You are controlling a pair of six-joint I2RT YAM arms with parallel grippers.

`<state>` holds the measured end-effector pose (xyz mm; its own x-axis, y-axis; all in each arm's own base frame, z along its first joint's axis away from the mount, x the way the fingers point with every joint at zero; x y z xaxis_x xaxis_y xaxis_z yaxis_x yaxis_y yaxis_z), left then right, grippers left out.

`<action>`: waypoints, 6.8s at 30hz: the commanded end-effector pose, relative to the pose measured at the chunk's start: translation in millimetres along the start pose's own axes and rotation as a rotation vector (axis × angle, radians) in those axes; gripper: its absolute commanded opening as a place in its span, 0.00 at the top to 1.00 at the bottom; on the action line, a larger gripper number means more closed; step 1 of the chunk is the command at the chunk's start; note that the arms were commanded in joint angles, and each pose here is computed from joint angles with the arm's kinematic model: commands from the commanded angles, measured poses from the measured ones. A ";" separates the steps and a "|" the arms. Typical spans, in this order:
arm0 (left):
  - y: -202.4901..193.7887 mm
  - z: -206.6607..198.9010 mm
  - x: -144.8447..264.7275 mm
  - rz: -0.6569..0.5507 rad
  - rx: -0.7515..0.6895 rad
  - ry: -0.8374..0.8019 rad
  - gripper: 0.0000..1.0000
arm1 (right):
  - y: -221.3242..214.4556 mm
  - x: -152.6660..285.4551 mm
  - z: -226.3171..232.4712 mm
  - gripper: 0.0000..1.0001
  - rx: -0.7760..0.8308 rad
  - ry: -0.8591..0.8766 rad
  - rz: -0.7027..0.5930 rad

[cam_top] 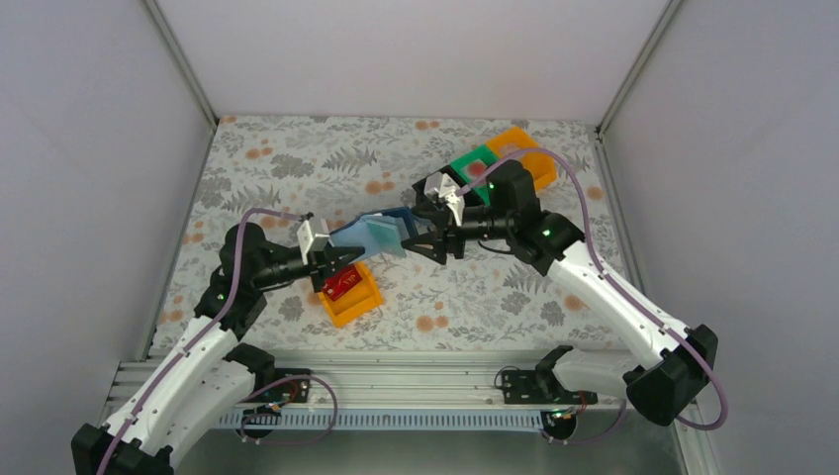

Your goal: Take the credit cards out of the card holder

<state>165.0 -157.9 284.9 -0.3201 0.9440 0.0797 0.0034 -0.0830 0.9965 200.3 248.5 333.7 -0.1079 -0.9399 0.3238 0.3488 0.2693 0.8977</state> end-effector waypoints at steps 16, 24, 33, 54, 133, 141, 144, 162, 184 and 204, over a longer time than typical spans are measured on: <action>5.8 -1.7 0.1 -0.019 -0.031 -0.005 0.98 | 7.5 5.7 11.1 0.23 0.035 -0.012 -0.029; 7.6 -4.0 0.7 -0.037 -0.045 -0.016 0.98 | 10.2 1.9 4.7 0.37 0.014 -0.038 -0.041; 10.3 -8.0 1.6 -0.051 -0.057 -0.036 0.98 | 14.2 -15.4 3.6 0.37 0.016 0.017 -0.035; 3.7 -4.0 0.9 -0.043 -0.038 0.003 0.28 | 25.2 -47.3 9.5 0.96 -0.049 0.043 -0.042; 13.4 -9.1 4.8 -0.122 -0.023 -0.026 0.83 | 7.7 -56.6 42.9 0.96 0.048 0.276 0.041; 23.7 -16.1 7.3 -0.152 -0.084 -0.070 0.98 | 7.3 -67.0 32.4 0.96 0.034 0.230 0.054; 23.3 -16.9 8.3 -0.151 -0.078 -0.068 0.98 | 6.6 -66.0 32.3 0.96 0.037 0.222 0.058; 16.8 -17.6 11.9 -0.097 -0.070 -0.055 0.98 | -5.2 -25.4 32.3 0.86 0.073 0.082 0.032; 14.4 -24.4 11.0 -0.103 -0.137 -0.117 0.98 | -6.9 -30.6 24.4 0.79 0.047 0.145 0.067; 10.7 -23.0 11.5 -0.053 -0.130 -0.110 0.98 | -14.3 -18.5 25.4 0.96 0.062 0.103 0.070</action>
<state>144.0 -156.1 284.8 -0.2330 0.9710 0.0537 -0.0686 -0.0715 0.9951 169.8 273.9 317.2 0.0470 -0.9341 0.3539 0.3054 0.3508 0.8853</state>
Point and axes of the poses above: each gripper's point midway between its finger pads, its own x axis back along the fingers, its own z axis along the line the jaws close on, y = z × x, the point moved 6 cm from there along x, back along the fingers, and after that the axes turned 9 degrees about -x, right-handed, at the moved point
